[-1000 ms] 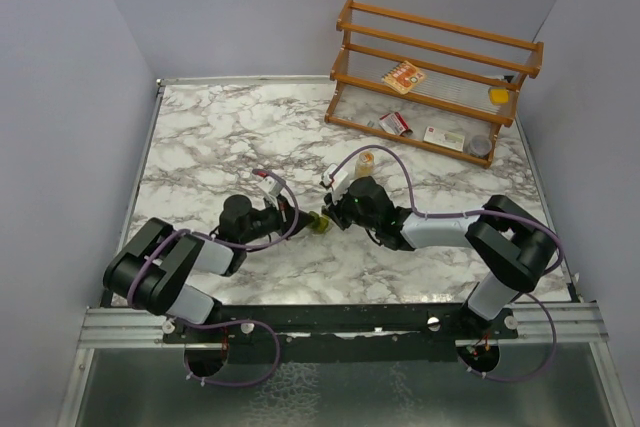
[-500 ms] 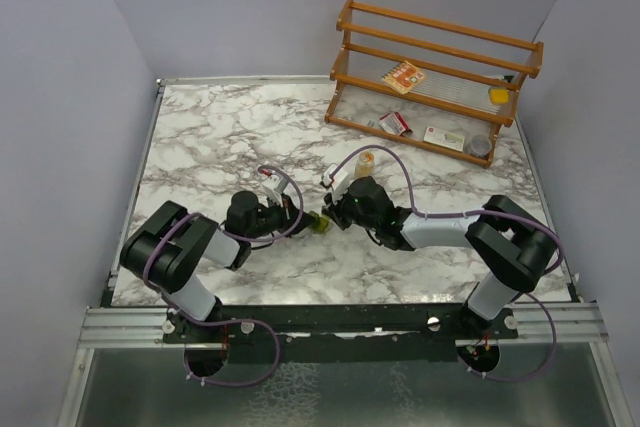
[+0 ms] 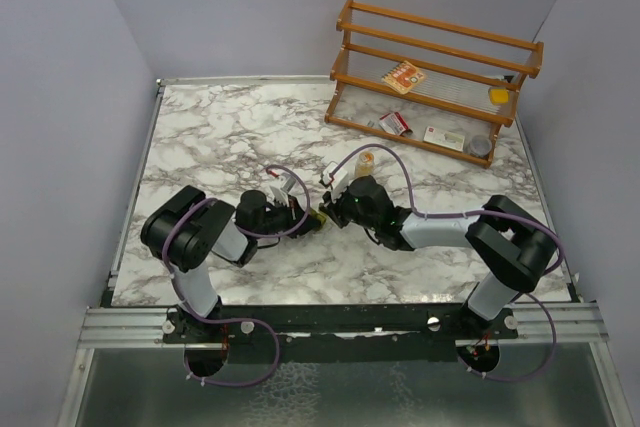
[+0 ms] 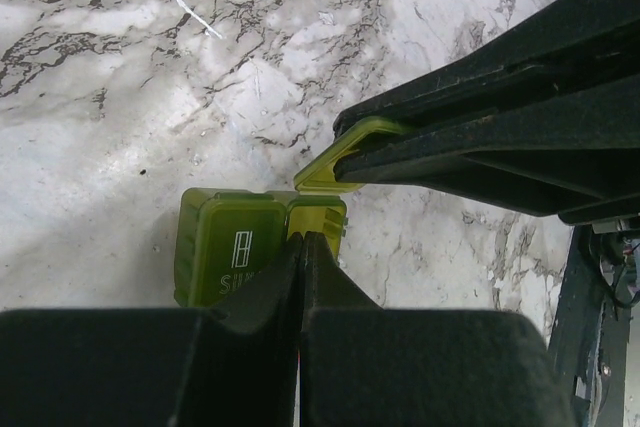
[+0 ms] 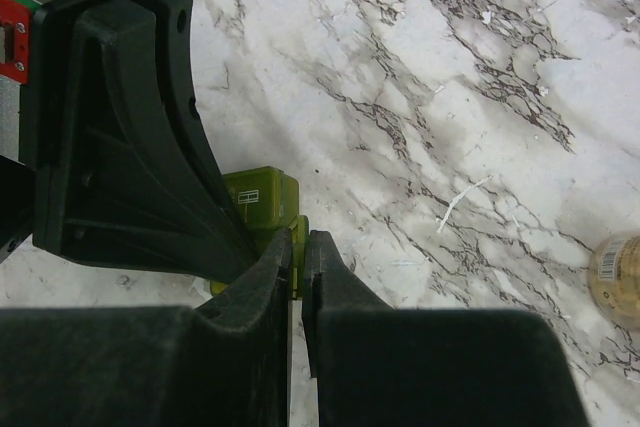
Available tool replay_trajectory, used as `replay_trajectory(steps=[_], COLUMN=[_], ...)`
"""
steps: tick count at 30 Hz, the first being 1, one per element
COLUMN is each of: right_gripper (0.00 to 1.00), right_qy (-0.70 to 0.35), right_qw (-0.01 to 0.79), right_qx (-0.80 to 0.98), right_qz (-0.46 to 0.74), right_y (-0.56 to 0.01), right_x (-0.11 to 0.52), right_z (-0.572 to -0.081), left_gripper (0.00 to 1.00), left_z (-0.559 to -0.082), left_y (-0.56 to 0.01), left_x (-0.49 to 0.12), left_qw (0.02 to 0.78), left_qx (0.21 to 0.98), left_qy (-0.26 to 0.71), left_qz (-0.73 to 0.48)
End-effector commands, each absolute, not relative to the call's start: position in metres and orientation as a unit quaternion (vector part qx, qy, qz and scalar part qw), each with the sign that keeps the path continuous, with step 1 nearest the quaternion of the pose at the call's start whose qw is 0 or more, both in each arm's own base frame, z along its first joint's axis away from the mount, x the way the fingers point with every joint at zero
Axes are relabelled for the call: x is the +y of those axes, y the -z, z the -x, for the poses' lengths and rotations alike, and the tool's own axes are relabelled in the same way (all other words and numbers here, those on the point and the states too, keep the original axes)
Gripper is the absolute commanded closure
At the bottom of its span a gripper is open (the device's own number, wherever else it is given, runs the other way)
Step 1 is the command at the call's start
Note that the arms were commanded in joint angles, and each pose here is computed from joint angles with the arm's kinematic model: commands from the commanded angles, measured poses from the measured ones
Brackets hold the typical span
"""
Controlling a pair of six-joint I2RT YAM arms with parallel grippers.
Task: Sort the pills into containers
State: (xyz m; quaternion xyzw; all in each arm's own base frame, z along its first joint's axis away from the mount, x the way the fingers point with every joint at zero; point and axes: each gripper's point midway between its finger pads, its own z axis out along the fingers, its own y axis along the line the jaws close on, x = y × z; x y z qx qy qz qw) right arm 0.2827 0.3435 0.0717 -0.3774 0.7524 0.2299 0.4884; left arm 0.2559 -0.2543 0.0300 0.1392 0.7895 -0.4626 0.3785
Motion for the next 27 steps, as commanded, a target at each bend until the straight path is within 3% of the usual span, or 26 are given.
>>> replay_trajectory(steps=[1,15,20,24,27], right_gripper=[0.99,0.99,0.82,0.62,0.57], right_qy=[-0.222,-0.206,-0.21,-0.213,-0.213], right_qw=[0.504,0.497,0.504,0.511,0.514], right_qx=[0.746,0.757,0.753,0.749,0.747], right_qz=[0.374,0.37,0.367,0.364,0.363], right_y=[-0.081,-0.072,-0.082,-0.091,-0.095], right_x=[0.344,0.34,0.344,0.347,0.348], right_z=[-0.29,-0.294,-0.297,-0.3,-0.301], left_gripper=[1.0,1.0,1.0,1.0,1.0], left_z=[-0.257,-0.255,-0.255,-0.255,-0.255], left_y=[-0.017,-0.078,-0.084,-0.085,-0.085], left_x=[-0.251,-0.259,-0.257,-0.256,-0.256], left_qw=[0.367,0.42,0.427,0.428,0.428], left_qx=[0.804,0.749,0.749,0.749,0.75], left_qy=[0.451,0.485,0.476,0.474,0.474], left_qz=[-0.124,-0.165,-0.173,-0.173,-0.174])
